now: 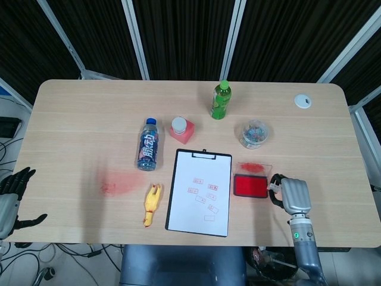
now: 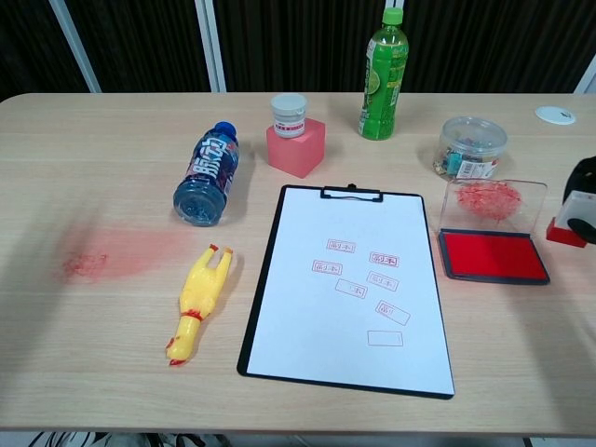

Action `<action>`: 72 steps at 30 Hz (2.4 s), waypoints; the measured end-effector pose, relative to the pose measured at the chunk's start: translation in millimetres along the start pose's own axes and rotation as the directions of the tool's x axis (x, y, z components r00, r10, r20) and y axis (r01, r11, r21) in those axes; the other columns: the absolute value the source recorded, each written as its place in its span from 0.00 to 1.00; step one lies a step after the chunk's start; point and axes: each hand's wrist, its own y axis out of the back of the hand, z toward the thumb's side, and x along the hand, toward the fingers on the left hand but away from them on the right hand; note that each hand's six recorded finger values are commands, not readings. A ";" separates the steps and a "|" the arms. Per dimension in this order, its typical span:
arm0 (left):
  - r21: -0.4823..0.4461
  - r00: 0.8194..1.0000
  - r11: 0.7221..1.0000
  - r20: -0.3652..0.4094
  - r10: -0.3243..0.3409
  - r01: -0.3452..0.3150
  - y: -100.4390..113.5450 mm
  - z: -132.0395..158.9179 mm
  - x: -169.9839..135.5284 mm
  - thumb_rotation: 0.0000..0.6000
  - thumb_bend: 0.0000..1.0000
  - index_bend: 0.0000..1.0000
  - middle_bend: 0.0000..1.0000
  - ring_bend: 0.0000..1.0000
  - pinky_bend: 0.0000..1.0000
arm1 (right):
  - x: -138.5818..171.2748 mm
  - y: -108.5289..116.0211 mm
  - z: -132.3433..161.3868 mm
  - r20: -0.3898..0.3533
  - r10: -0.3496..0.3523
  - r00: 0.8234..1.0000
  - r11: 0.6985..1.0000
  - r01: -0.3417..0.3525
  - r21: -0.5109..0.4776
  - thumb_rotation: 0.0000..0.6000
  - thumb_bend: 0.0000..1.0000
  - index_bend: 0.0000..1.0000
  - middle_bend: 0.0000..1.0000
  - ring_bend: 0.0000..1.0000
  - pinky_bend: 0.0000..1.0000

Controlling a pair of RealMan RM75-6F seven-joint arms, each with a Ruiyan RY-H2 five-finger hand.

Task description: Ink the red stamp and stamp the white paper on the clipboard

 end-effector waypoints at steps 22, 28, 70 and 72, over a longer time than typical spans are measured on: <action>0.020 1.000 1.000 0.001 0.013 -0.013 -0.4 0.7 -1.5 1.00 0.00 0.00 0.00 0.00 0.00 | 3.7 -32.0 -38.0 0.104 0.034 0.994 0.998 -0.029 -0.053 1.00 0.47 0.84 0.64 0.70 0.72; 0.023 1.000 1.000 -0.001 0.014 -0.014 -0.8 0.4 -1.3 1.00 0.00 0.00 0.00 0.00 0.00 | 0.9 -38.6 -37.0 0.112 0.042 0.993 0.998 -0.035 -0.061 1.00 0.47 0.83 0.63 0.69 0.70; 0.022 1.000 1.000 -0.003 0.017 -0.017 -0.2 -0.2 -1.4 1.00 0.00 0.00 0.00 0.00 0.00 | 3.7 -48.9 -36.3 0.132 0.078 0.988 0.997 -0.073 -0.041 1.00 0.44 0.68 0.53 0.60 0.66; 0.023 1.000 1.000 -0.002 0.017 -0.017 -0.2 -0.2 -1.3 1.00 0.00 0.00 0.00 0.00 0.00 | 3.9 -48.7 -35.8 0.132 0.078 0.988 0.997 -0.073 -0.039 1.00 0.44 0.66 0.51 0.59 0.66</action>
